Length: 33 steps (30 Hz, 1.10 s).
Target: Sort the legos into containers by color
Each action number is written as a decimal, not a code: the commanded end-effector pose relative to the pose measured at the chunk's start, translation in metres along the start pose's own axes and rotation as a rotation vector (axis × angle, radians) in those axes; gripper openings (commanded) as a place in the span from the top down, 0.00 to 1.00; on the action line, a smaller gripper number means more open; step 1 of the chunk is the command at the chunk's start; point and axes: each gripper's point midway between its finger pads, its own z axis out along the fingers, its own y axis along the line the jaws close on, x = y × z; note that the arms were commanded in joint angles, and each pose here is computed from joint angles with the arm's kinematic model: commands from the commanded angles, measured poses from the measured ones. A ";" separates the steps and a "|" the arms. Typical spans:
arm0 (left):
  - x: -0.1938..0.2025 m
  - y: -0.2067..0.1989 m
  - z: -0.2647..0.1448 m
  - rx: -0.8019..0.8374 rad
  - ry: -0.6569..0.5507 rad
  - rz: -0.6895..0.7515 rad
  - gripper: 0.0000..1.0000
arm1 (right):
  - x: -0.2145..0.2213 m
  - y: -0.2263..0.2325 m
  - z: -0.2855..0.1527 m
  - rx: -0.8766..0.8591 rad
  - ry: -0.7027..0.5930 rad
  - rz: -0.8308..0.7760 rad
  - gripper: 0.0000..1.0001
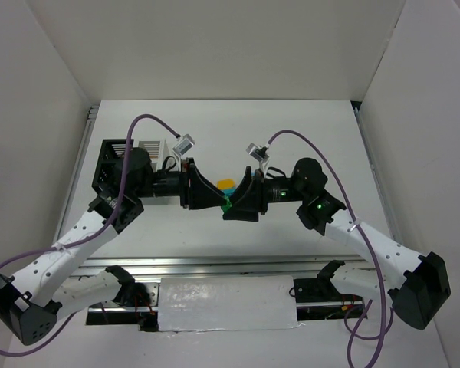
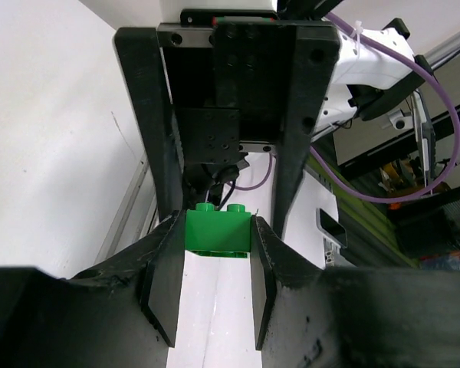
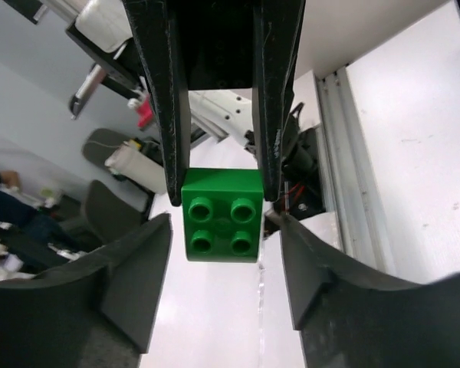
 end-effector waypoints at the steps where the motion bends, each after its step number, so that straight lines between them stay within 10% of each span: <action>1: -0.023 -0.013 -0.001 -0.005 -0.065 0.076 1.00 | -0.017 0.005 0.002 -0.002 -0.057 -0.089 0.30; 8: -0.030 -0.014 -0.004 -0.034 -0.084 0.092 1.00 | -0.017 -0.004 -0.002 0.021 -0.062 -0.078 0.23; 12: -0.038 0.002 -0.011 -0.157 -0.110 0.095 1.00 | -0.013 -0.019 -0.004 0.094 -0.054 -0.079 0.00; 26: -0.091 0.147 -0.225 -1.629 -0.681 -0.036 1.00 | 0.026 -0.089 -0.034 0.412 -0.034 -0.034 0.00; 33: -0.085 0.189 -0.252 -1.893 -0.761 -0.091 1.00 | 0.024 -0.091 -0.037 0.442 -0.035 -0.043 0.00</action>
